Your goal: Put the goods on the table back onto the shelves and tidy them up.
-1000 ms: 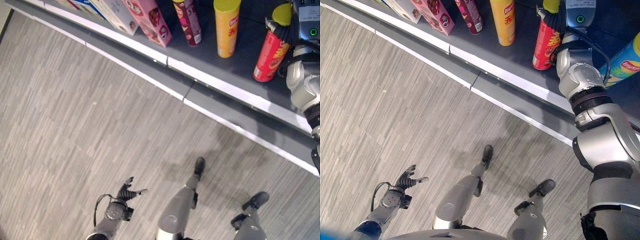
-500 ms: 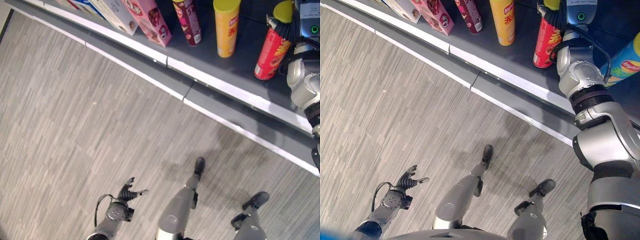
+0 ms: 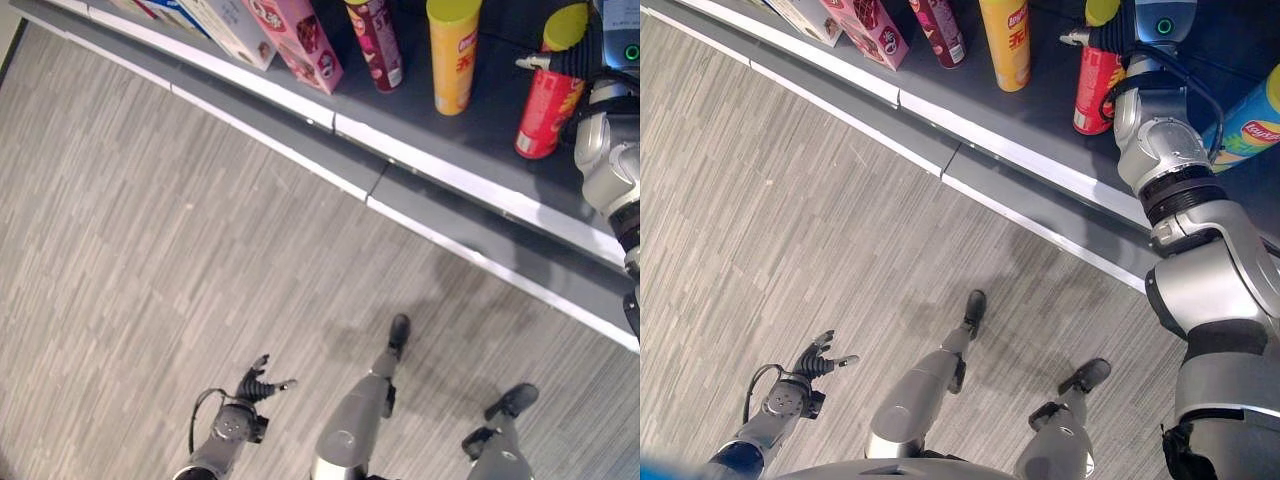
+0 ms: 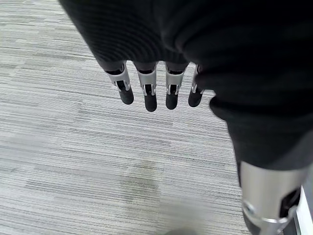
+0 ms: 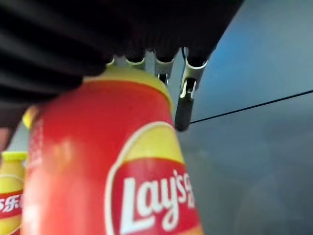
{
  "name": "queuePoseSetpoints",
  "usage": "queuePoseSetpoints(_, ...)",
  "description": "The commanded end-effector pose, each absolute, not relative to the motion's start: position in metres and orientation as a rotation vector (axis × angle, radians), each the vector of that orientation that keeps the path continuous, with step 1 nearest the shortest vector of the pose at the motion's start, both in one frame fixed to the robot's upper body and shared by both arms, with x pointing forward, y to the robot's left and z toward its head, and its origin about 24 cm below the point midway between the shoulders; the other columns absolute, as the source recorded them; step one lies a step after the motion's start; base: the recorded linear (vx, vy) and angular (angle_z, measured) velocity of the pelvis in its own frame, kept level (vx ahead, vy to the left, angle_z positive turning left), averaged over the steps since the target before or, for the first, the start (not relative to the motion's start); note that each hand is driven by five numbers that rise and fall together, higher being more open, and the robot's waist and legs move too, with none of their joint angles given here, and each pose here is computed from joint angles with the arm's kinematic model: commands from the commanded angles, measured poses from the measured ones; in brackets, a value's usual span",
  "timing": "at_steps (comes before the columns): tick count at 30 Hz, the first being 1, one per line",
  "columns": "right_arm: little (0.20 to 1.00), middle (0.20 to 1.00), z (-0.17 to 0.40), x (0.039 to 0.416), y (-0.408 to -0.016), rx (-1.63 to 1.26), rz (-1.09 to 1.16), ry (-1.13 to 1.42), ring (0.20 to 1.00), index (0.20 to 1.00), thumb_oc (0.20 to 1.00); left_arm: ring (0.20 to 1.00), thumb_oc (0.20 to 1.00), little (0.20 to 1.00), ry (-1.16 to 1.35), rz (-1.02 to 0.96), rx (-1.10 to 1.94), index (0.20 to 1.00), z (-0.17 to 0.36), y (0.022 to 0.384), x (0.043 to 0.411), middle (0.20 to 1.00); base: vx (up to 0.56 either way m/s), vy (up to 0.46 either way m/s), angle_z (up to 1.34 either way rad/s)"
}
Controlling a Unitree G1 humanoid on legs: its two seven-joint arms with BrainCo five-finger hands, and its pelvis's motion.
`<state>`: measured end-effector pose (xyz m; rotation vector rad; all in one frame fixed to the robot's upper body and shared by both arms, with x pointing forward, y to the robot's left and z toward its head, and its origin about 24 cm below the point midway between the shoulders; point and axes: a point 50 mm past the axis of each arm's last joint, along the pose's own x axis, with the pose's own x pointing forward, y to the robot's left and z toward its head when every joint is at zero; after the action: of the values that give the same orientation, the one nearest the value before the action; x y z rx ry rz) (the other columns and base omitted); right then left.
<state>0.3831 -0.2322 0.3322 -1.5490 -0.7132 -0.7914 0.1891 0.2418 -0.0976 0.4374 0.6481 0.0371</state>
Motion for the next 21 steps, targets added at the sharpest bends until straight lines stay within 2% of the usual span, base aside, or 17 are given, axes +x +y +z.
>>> queuePoseSetpoints(1,1.0,1.0,0.374,0.373,-0.223,-1.552,-0.885,-0.849,1.0,1.0,1.0,1.0,1.0,1.0,0.644,0.041,0.497,1.0,-0.093,0.252,0.194,1.0,0.0,0.0,0.0)
queuePoseSetpoints(7,1.0,1.0,0.37,0.373,-0.218,-1.51,-0.886,-0.869,1.0,1.0,1.0,1.0,1.0,1.0,0.648,0.04,0.502,1.0,-0.094,0.251,0.194,1.0,-0.01,0.002,0.0)
queuePoseSetpoints(21,1.0,1.0,0.31,0.372,-0.186,-1.296,-0.77,-0.922,1.0,1.0,1.0,1.0,1.0,1.0,0.646,0.013,0.509,1.0,-0.095,0.236,0.204,1.0,-0.05,-0.009,-0.02)
